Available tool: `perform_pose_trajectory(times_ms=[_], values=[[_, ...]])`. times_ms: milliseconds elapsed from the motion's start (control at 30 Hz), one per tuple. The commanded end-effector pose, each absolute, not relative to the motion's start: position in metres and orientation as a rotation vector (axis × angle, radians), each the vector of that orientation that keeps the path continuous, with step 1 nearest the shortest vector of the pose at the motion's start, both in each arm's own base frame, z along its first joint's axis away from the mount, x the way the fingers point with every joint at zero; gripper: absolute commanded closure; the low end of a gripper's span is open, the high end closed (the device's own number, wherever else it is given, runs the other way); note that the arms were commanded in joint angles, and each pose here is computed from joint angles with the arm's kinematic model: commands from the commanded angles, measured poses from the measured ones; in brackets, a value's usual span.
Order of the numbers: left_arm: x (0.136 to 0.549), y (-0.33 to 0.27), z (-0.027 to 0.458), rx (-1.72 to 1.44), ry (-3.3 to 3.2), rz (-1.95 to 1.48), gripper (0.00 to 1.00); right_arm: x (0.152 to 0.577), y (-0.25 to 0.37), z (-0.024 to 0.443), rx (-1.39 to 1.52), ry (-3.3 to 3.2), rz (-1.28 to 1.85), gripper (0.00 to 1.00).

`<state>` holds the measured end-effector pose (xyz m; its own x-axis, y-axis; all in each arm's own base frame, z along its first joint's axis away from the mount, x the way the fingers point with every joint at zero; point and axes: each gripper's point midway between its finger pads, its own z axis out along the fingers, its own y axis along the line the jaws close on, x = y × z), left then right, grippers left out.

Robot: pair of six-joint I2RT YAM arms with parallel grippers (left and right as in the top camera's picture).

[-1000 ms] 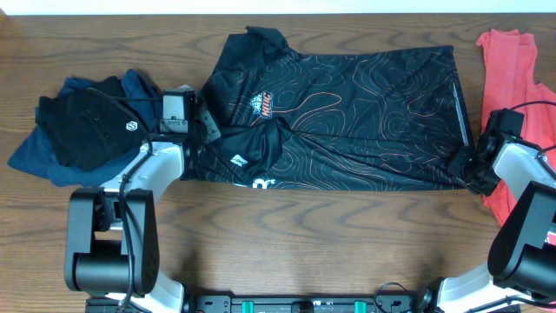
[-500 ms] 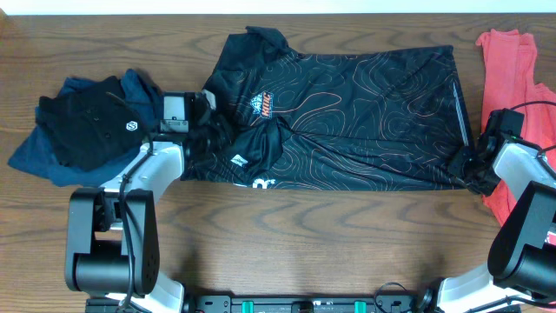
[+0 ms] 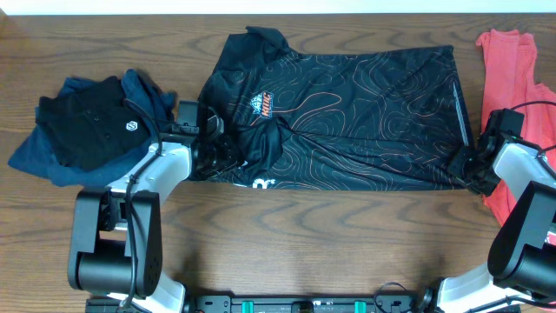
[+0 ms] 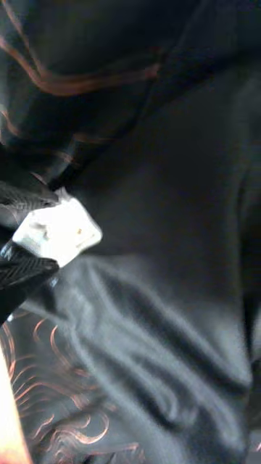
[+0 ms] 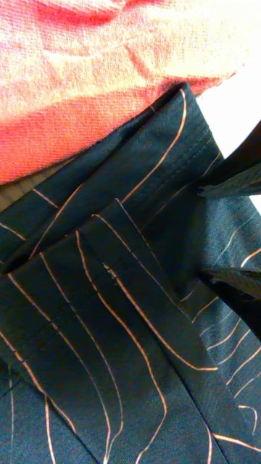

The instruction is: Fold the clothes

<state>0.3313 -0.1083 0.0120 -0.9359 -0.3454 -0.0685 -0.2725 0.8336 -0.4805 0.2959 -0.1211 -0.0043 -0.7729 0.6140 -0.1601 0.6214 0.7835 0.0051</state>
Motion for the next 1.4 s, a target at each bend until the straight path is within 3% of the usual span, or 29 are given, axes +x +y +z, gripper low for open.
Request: perform_pose_trajectory(times_ms=[0, 133, 367, 733, 1067, 1367], values=[[0.332, -0.079, 0.002, -0.521, 2.854, -0.451, 0.74, 0.282, -0.115, -0.014, 0.967, 2.879, -0.089, 0.7], [0.339, -0.053, -0.001, -0.546, 2.809, -0.236, 0.68, 0.282, -0.115, -0.014, 0.967, 2.879, -0.089, 0.69], [0.357, -0.051, 0.007, -0.534, 2.737, -0.235, 0.66, 0.281, -0.114, -0.014, 0.969, 2.885, -0.089, 0.69], [0.388, -0.099, 0.105, -0.229, 2.487, -0.441, 0.66, 0.282, -0.115, -0.014, 0.968, 2.879, -0.089, 0.69], [0.362, -0.125, 0.037, -0.099, 2.715, -0.381, 0.66, 0.299, -0.111, -0.011, 0.945, 2.827, -0.007, 0.7], [0.336, -0.119, -0.004, -0.121, 2.887, -0.322, 0.66, 0.328, -0.106, 0.025, 0.897, 2.736, 0.111, 0.62]])
